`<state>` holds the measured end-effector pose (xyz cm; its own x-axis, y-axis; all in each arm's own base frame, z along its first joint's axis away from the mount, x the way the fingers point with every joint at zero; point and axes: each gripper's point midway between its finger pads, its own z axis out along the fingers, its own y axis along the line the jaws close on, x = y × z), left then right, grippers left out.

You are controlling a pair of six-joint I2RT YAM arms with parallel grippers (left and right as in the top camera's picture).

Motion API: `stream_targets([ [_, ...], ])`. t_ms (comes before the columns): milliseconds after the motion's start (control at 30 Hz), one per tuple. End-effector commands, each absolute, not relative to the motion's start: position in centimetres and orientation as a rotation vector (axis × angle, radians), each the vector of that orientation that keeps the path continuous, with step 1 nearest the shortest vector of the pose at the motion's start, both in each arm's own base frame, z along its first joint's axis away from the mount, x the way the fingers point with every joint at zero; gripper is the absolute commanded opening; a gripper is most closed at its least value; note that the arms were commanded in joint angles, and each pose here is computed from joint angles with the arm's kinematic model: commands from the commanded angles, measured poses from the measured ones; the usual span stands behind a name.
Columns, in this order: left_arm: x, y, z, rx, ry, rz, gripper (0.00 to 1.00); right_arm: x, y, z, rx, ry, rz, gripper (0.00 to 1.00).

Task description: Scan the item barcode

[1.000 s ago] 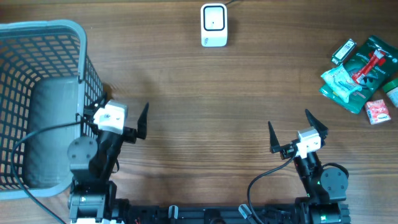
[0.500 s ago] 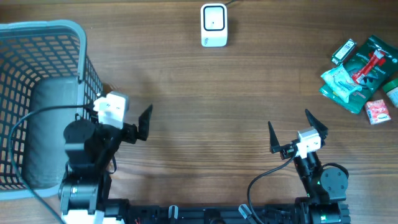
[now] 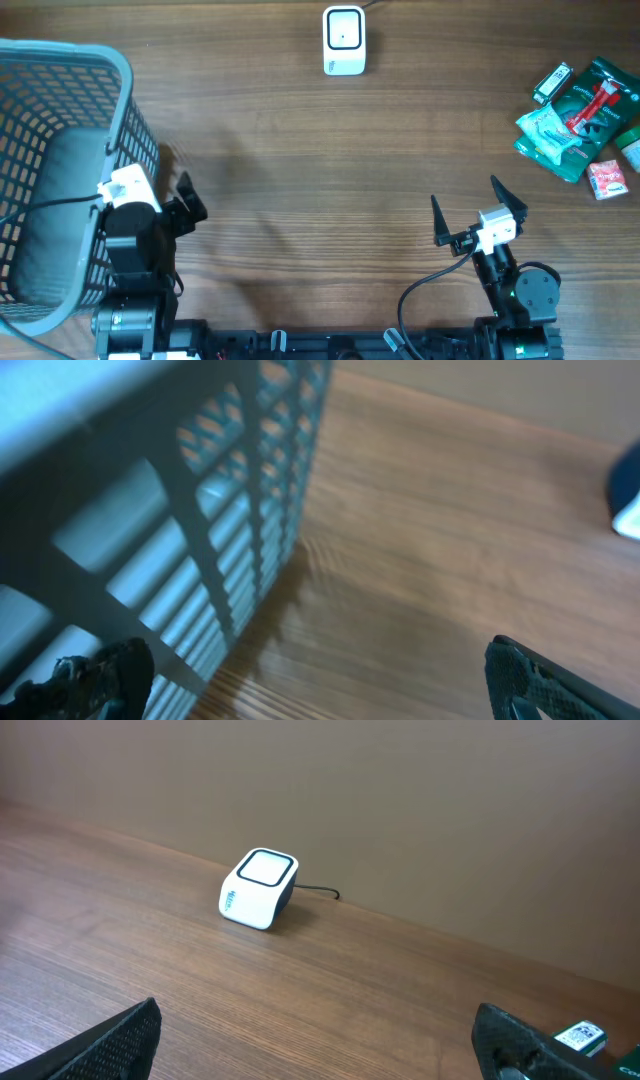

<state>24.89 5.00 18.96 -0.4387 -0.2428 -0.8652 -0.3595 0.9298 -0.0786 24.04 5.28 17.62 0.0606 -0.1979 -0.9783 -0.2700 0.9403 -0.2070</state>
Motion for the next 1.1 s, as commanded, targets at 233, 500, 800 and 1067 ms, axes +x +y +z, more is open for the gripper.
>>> stream_targets([
  [233,27.2,-2.3,26.4,0.098,1.775,-0.147,1.00,24.0,5.2,17.8,-0.381,1.509,0.042,1.00],
  [500,23.1,-3.0,30.3,0.193,1.597,-0.104,1.00,24.0,5.2,17.8,-0.381,1.509,0.042,1.00],
  [800,21.8,-3.9,27.4,0.285,1.679,-0.109,1.00,24.0,5.2,17.8,-0.381,1.509,0.042,1.00],
  [1067,17.5,-4.4,31.0,0.312,1.467,-0.085,1.00,24.0,5.2,17.8,-0.381,1.509,0.042,1.00],
])
